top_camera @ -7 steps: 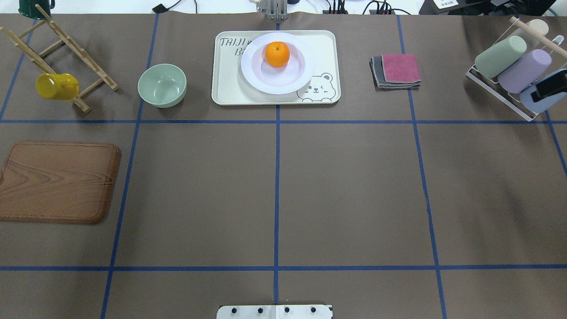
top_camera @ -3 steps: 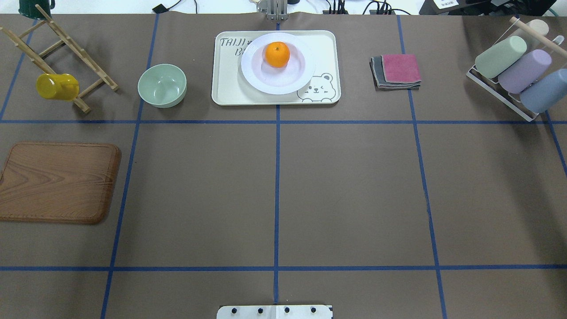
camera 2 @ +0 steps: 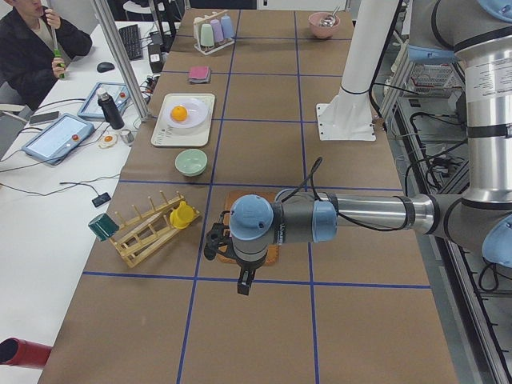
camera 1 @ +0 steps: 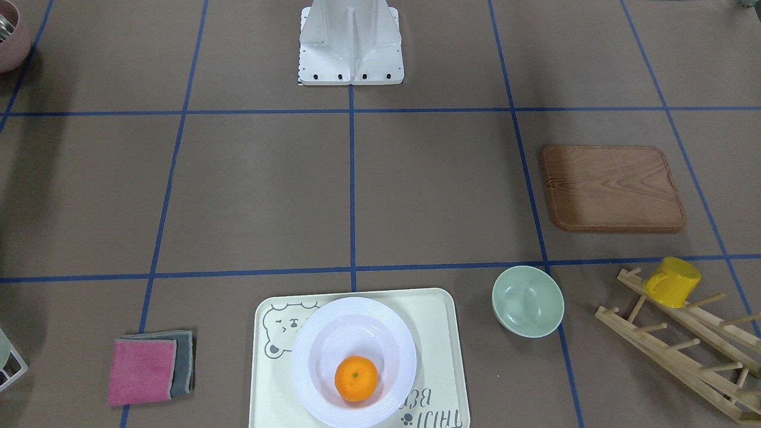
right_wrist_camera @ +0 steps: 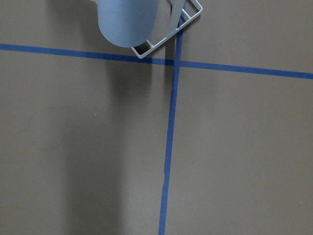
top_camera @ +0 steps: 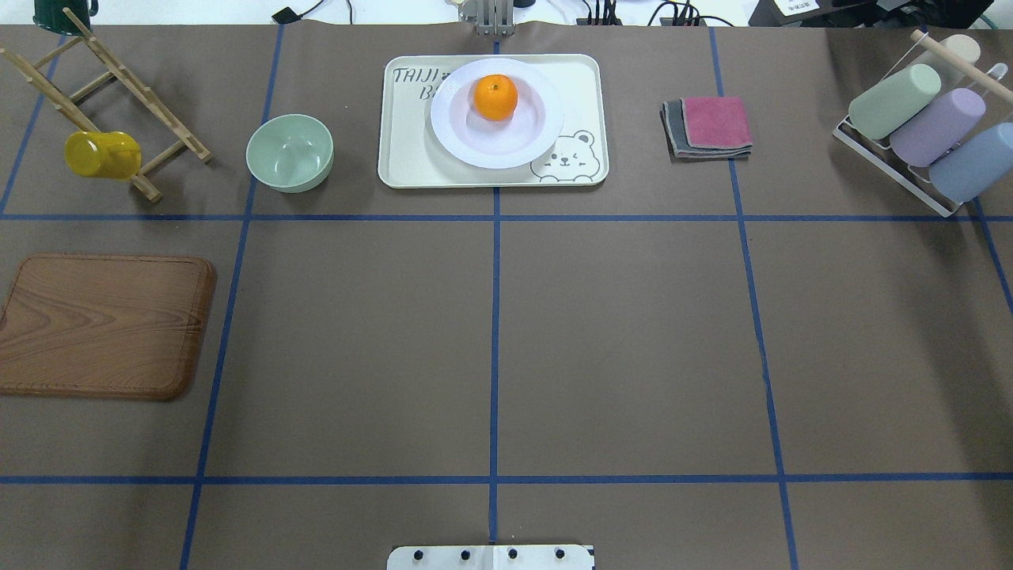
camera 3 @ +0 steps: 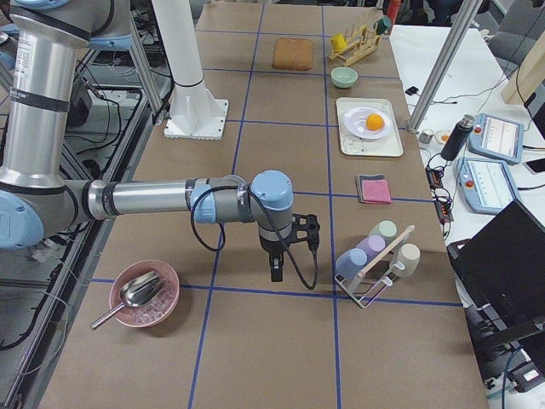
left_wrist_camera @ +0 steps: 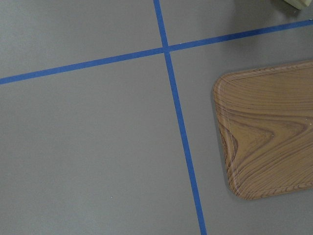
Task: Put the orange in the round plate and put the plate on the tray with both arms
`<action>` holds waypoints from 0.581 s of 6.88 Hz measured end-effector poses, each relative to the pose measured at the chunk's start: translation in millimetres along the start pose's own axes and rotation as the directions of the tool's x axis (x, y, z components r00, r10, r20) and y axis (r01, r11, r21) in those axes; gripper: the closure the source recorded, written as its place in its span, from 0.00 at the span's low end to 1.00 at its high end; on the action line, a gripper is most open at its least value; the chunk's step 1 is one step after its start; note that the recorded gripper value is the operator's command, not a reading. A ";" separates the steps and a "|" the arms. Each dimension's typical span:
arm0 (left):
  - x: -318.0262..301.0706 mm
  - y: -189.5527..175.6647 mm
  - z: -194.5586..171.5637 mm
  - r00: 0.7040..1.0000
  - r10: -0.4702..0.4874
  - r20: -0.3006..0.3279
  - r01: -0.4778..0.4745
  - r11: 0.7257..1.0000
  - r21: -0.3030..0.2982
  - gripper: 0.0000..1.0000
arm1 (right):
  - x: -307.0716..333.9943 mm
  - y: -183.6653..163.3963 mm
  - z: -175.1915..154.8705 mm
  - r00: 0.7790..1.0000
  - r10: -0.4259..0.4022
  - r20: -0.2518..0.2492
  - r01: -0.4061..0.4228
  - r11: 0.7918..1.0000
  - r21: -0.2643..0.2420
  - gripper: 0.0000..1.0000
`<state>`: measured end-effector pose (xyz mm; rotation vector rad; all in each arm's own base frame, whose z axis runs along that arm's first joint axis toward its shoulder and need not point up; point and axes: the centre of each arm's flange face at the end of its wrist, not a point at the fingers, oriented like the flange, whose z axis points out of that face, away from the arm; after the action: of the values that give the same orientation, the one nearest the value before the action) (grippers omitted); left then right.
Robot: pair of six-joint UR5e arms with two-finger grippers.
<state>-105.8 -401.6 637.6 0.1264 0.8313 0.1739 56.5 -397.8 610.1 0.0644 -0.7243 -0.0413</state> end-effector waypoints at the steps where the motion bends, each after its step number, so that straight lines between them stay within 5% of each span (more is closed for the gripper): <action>1: -0.1 0.1 -0.1 1.000 -0.001 0.000 0.001 1.000 0.000 0.01 | 1.2 0.5 1.3 1.000 0.003 0.000 -0.003 1.000 -0.003 0.00; 4: -0.4 0.4 -0.2 1.000 -0.001 0.001 0.001 1.000 0.000 0.01 | 2.7 2.1 2.8 1.000 0.005 -0.001 -0.005 1.000 -0.006 0.00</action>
<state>-106.2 -401.3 637.9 0.1263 0.8305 0.1724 56.8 -396.1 614.1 0.0566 -0.7236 -0.0384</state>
